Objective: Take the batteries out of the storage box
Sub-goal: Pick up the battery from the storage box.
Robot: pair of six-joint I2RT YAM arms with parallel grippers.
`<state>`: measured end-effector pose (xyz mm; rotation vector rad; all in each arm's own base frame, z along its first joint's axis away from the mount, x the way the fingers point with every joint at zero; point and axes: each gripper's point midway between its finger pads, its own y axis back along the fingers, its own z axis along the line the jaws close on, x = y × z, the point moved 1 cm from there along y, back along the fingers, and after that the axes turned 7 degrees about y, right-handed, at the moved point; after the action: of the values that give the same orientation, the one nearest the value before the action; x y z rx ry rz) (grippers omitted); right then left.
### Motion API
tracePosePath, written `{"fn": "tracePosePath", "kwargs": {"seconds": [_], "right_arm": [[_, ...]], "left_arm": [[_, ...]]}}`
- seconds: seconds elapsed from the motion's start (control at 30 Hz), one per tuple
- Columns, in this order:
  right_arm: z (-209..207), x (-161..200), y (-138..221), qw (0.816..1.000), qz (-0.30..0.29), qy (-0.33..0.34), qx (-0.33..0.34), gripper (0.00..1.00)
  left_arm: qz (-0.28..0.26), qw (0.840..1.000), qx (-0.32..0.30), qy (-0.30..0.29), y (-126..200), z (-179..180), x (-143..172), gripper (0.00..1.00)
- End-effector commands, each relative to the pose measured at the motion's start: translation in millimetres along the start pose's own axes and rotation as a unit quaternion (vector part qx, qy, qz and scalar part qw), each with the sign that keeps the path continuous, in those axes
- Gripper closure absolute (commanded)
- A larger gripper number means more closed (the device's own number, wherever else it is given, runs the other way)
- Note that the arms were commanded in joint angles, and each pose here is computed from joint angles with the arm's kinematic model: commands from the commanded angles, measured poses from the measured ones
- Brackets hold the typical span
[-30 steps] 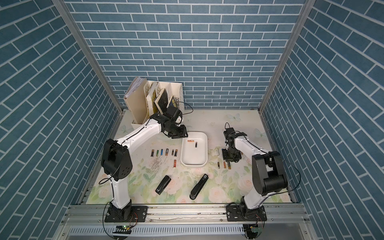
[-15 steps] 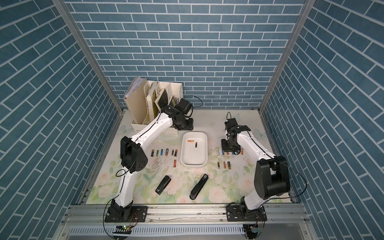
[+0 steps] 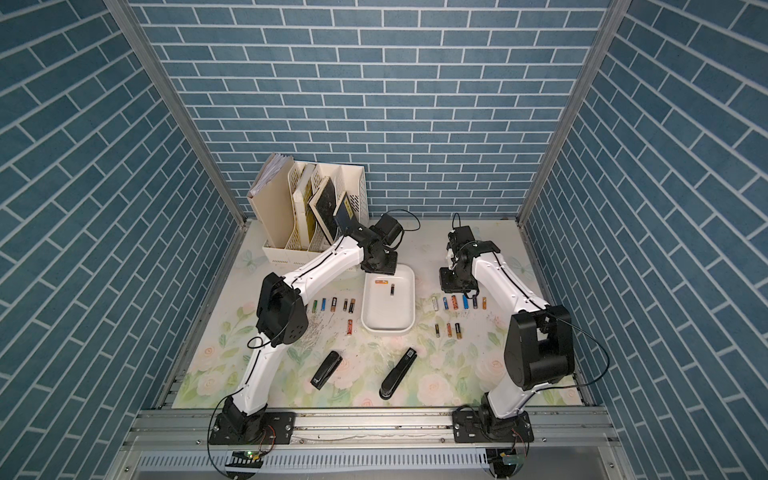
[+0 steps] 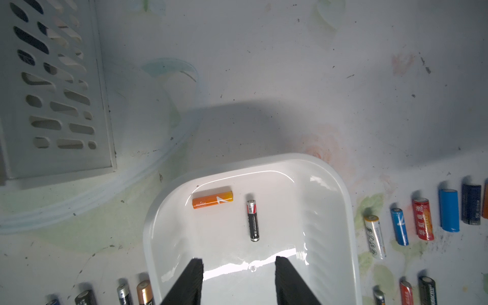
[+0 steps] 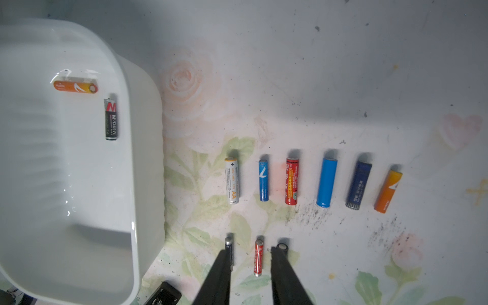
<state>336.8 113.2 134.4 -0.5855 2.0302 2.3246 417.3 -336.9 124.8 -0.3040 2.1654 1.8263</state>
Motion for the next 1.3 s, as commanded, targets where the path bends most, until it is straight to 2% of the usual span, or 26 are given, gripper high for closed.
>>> {"fn": "tracePosePath", "kwargs": {"seconds": [0.0,0.47,0.73,0.93,1.27], "right_arm": [[1.3,1.8,-2.4,1.0,0.015,0.015,-0.008,0.7],[0.1,6.9,-8.5,0.999,0.025,0.023,-0.01,0.7],[-0.4,4.8,-11.5,0.999,0.026,0.024,-0.012,0.7],[-1.1,6.8,-12.7,0.999,0.028,0.025,-0.012,0.7],[-2.4,8.4,-13.6,0.999,0.027,0.024,-0.014,0.7]], "left_arm": [[0.009,1.0,-0.018,-0.002,-20.9,0.1,8.8,0.5],[0.027,0.999,-0.026,-0.006,-70.4,-7.6,29.0,0.51],[0.045,0.998,-0.034,-0.011,-86.5,-9.2,42.5,0.61],[0.053,0.998,-0.043,-0.012,-94.4,-6.0,48.1,0.64],[0.063,0.997,-0.048,-0.014,-96.0,-4.6,53.1,0.78]]}}
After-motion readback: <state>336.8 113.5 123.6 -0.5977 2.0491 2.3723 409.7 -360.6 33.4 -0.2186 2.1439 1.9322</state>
